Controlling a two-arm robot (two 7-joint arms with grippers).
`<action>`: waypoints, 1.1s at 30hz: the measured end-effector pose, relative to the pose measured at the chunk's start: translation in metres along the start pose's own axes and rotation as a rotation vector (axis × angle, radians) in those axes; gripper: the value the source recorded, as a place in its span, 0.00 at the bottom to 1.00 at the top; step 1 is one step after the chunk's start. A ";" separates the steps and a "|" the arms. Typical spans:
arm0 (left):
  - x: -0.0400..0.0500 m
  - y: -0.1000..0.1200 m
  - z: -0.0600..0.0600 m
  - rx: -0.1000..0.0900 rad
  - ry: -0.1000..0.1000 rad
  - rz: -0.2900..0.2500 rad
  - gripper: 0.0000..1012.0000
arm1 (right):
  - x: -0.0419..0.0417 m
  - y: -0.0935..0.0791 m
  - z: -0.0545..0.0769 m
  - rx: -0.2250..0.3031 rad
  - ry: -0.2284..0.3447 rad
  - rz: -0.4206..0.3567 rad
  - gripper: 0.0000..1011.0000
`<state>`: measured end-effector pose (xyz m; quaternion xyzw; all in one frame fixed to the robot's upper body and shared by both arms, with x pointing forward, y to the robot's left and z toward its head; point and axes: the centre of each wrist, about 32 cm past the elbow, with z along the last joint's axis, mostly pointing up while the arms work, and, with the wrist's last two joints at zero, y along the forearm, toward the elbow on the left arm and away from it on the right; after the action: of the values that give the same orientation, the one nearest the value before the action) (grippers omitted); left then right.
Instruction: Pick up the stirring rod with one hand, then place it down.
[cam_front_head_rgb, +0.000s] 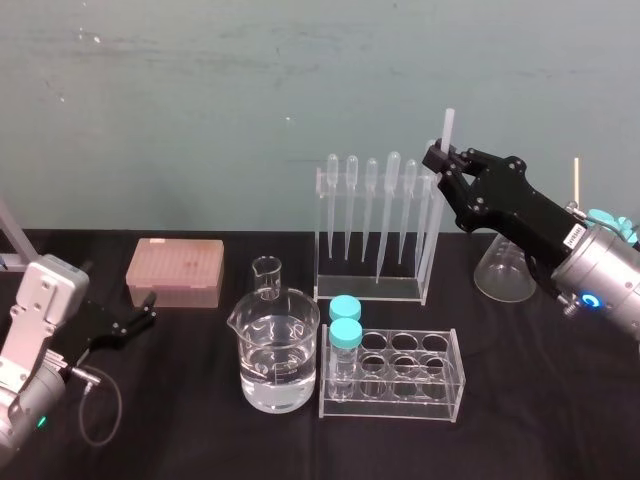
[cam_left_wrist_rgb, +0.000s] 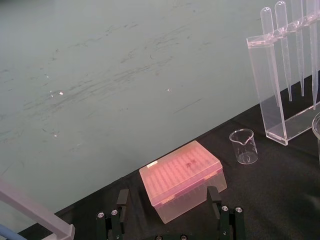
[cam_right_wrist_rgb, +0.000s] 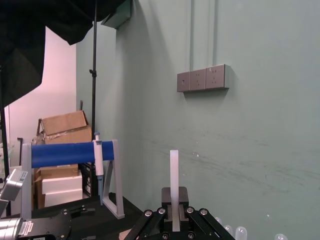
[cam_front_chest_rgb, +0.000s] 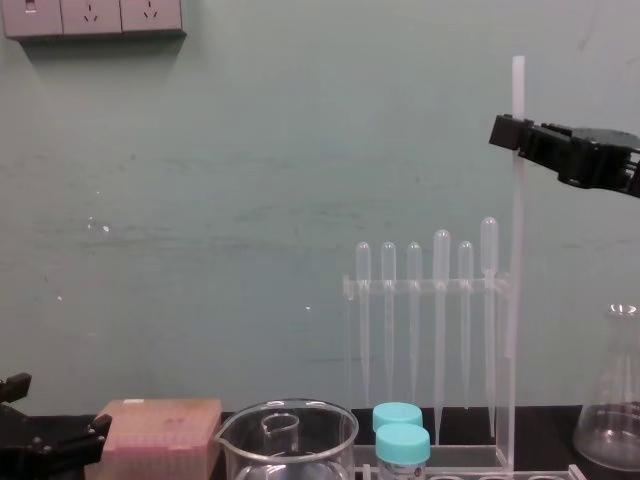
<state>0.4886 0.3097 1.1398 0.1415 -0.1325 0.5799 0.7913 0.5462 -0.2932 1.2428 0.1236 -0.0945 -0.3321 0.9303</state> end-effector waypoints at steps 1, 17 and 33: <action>0.0000 0.000 0.000 0.000 0.000 0.000 0.99 | 0.0000 0.000 0.000 0.000 0.000 0.000 0.07; -0.0001 0.000 0.000 0.000 0.000 0.000 0.99 | 0.0003 0.002 -0.001 -0.002 0.004 0.003 0.07; 0.0000 0.000 0.000 0.000 0.000 0.000 0.99 | -0.0001 0.004 -0.003 -0.010 0.009 0.012 0.07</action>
<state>0.4886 0.3097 1.1398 0.1415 -0.1325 0.5799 0.7913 0.5492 -0.2897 1.2409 0.1201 -0.0895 -0.3263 0.9333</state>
